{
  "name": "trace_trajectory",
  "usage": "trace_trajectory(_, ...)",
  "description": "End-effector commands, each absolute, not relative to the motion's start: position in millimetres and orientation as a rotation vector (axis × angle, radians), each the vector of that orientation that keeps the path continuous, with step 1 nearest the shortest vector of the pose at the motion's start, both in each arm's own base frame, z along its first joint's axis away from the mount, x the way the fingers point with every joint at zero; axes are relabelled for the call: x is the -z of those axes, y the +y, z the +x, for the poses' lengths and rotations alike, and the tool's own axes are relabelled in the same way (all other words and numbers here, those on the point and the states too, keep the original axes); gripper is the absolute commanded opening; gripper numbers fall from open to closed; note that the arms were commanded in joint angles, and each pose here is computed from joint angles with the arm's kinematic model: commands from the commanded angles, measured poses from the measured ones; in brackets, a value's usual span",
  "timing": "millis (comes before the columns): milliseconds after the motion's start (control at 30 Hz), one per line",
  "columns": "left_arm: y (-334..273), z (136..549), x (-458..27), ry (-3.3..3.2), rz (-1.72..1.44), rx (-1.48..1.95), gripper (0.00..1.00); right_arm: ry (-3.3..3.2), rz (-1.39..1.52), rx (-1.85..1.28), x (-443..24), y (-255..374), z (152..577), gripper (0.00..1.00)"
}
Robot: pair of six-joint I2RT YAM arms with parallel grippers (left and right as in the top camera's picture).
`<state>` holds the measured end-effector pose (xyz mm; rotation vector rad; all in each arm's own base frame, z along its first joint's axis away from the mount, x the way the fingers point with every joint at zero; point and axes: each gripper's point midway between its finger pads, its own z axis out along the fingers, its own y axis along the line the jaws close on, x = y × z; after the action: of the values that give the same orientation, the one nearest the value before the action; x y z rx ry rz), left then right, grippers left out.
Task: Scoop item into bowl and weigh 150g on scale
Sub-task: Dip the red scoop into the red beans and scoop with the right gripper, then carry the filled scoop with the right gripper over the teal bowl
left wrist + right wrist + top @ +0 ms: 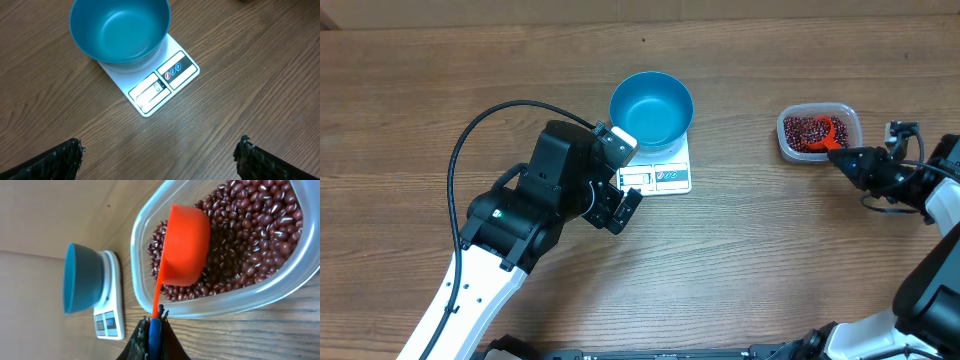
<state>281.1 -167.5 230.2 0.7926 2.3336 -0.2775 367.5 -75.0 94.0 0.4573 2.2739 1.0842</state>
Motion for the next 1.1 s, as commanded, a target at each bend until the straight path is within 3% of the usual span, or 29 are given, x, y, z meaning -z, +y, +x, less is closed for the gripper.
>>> trace_trajectory(0,-166.4,281.4,-229.2,2.328,0.811,0.267,1.00,2.180,0.440,-1.202,-109.0,-76.2,370.3,0.04)
trace_trajectory(1067,-166.4,281.4,-229.2,2.328,0.811,0.267,1.00,1.861,0.328,-1.753,-177.2,-26.5,354.5,0.04)
